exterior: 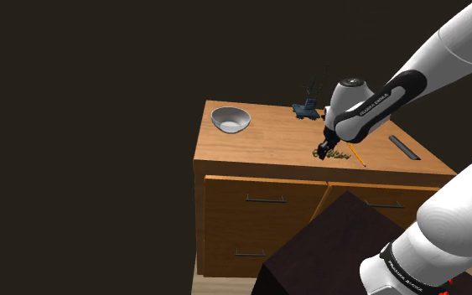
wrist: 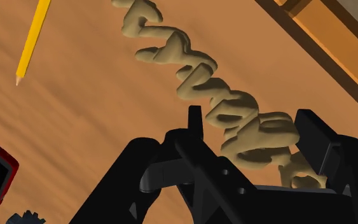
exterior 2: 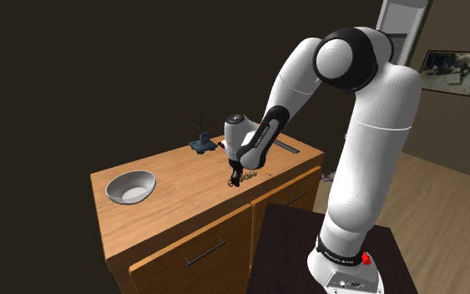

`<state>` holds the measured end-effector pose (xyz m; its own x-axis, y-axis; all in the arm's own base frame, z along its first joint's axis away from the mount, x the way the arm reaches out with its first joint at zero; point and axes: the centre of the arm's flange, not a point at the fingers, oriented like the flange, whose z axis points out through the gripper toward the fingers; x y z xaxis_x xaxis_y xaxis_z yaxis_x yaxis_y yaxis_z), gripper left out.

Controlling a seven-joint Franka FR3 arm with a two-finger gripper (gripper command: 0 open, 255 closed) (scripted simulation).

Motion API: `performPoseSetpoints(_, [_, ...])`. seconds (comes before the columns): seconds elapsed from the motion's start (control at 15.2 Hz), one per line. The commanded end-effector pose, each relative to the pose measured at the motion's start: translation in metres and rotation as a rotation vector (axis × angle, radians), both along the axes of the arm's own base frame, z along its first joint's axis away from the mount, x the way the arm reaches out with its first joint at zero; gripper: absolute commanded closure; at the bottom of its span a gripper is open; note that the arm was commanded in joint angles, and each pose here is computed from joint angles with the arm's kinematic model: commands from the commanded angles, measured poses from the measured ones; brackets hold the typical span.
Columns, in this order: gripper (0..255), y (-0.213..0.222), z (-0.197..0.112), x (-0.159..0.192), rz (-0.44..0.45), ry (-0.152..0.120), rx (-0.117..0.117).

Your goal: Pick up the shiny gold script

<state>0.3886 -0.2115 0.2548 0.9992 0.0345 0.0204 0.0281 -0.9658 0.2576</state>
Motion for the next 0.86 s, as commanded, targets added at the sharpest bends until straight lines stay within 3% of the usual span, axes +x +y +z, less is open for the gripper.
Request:
performPoseSetpoints(0.0, [255, 0.000, 0.010, 0.000, 0.000, 0.000, 0.000])
performPoseSetpoints(0.79, [255, 0.000, 0.064, 0.000, 0.000, 0.000, 0.000])
